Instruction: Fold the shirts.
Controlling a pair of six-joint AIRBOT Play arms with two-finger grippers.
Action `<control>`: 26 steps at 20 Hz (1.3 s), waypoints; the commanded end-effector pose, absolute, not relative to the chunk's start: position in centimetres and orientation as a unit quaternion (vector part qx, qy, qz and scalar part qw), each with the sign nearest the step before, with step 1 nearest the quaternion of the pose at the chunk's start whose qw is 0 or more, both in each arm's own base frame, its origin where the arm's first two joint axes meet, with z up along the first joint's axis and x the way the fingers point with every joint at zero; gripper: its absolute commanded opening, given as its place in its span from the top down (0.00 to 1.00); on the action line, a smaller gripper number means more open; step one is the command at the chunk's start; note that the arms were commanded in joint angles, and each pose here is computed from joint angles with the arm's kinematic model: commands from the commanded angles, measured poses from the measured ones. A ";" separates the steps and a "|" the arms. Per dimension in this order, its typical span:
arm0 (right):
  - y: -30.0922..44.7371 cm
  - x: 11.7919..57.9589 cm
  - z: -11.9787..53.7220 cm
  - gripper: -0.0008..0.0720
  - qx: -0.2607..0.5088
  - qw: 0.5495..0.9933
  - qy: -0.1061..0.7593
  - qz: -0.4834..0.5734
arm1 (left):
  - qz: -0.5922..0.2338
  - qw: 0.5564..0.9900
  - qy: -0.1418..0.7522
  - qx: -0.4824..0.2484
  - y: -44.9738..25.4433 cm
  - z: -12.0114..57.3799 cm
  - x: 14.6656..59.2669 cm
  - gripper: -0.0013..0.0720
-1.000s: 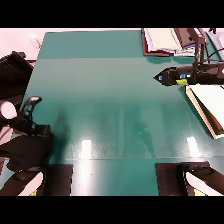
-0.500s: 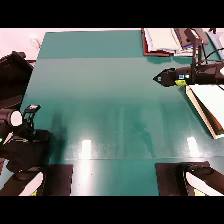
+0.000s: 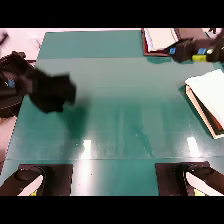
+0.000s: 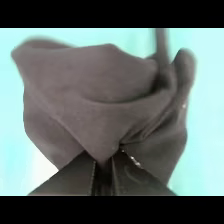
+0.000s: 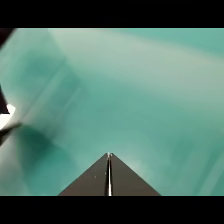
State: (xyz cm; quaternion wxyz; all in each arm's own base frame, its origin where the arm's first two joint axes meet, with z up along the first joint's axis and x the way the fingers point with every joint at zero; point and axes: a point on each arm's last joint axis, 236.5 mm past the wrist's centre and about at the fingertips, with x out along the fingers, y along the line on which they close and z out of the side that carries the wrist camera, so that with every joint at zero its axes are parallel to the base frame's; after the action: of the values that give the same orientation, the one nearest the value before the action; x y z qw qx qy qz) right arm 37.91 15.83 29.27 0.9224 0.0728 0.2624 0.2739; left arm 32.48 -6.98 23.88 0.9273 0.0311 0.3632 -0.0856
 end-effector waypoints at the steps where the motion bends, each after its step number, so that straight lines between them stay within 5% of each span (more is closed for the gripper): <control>1: 15.0 37.9 34.1 0.96 0.055 0.941 0.205 0.264 | -0.184 0.954 0.231 0.052 -13.4 34.1 32.9 0.95; 5: 14.4 37.7 36.1 0.96 0.043 0.949 0.181 0.256 | -0.282 0.920 0.246 0.113 -23.1 32.2 34.8 0.95; 9: 14.4 37.5 36.4 0.96 0.042 0.948 0.180 0.257 | -0.381 0.843 0.337 0.173 -34.3 21.5 34.4 0.94; 10: 14.5 37.5 36.3 0.96 0.042 0.948 0.182 0.258 | -0.415 0.817 0.356 0.185 -36.8 18.9 33.4 0.82; 11: 14.5 37.4 36.3 0.96 0.042 0.948 0.183 0.259 | -0.435 0.799 0.372 0.184 -38.3 17.0 32.8 0.38; 12: 14.5 37.4 36.3 0.96 0.042 0.948 0.183 0.259 | -0.440 0.790 0.387 0.179 -39.1 15.5 32.8 0.15; 18: 14.5 37.4 36.2 0.96 0.042 0.947 0.183 0.259 | -0.323 0.834 0.441 0.069 -31.2 13.7 40.9 0.15; 26: 14.6 37.3 35.8 0.96 0.047 0.945 0.194 0.260 | -0.263 0.806 0.519 -0.114 -28.9 0.6 44.9 0.15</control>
State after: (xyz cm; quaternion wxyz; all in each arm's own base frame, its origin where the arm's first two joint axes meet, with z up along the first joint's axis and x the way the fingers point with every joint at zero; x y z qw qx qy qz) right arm 37.34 14.55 36.06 0.9464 0.0432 0.1872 0.2598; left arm 43.29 -28.75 4.24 0.8109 -0.0488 0.5094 -0.2839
